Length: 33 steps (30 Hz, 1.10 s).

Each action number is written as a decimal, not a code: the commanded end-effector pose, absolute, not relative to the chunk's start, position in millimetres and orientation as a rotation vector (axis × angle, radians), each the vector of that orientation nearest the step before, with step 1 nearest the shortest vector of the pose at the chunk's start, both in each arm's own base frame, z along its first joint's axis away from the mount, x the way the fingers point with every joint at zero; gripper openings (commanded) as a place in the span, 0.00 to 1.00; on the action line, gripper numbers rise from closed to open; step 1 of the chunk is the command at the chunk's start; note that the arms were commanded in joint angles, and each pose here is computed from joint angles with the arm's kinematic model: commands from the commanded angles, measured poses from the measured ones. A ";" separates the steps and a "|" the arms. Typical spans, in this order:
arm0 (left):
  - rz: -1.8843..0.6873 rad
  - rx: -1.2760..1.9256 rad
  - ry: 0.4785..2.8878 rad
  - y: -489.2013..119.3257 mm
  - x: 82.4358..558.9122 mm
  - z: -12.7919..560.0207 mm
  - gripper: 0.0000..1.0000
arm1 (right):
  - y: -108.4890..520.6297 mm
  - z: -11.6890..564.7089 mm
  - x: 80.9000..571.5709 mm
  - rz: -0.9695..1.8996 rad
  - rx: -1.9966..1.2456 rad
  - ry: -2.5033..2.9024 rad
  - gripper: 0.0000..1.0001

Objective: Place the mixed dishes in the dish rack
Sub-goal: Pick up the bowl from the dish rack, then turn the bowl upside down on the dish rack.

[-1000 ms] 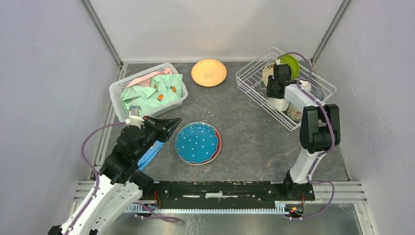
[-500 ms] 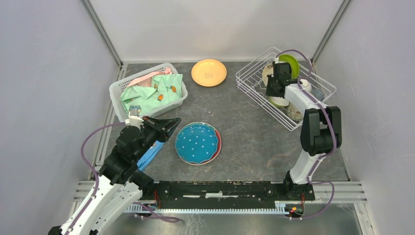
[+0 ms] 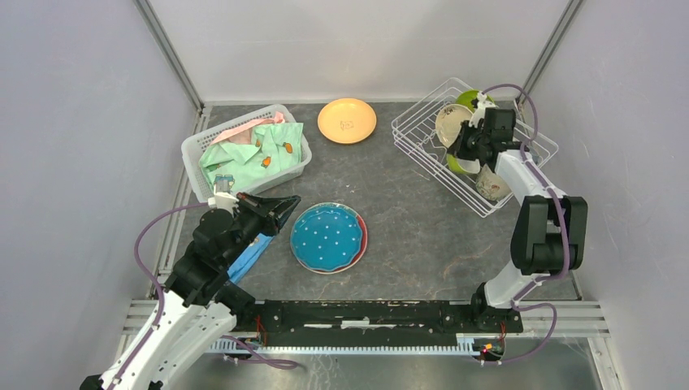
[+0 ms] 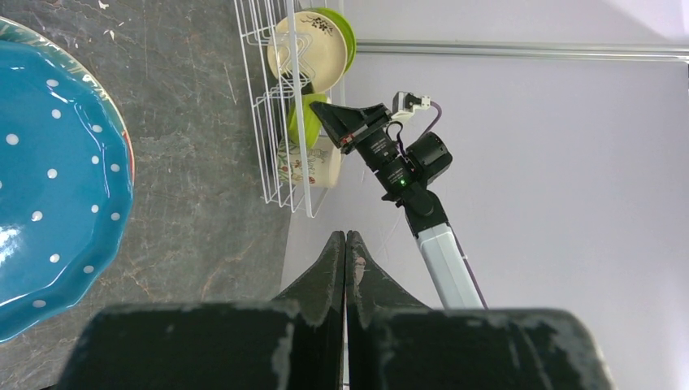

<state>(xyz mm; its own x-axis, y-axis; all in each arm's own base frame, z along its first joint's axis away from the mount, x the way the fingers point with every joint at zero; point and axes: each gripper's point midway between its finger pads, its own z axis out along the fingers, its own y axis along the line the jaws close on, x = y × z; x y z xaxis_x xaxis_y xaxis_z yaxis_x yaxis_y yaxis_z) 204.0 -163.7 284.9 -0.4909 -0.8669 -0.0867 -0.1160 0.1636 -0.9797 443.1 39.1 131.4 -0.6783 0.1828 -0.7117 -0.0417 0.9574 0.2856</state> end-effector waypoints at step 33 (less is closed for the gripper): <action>-1.343 -0.999 1.734 -159.5 214.3 281.7 0.02 | 81.1 193.0 469.5 1.280 0.172 1.595 0.09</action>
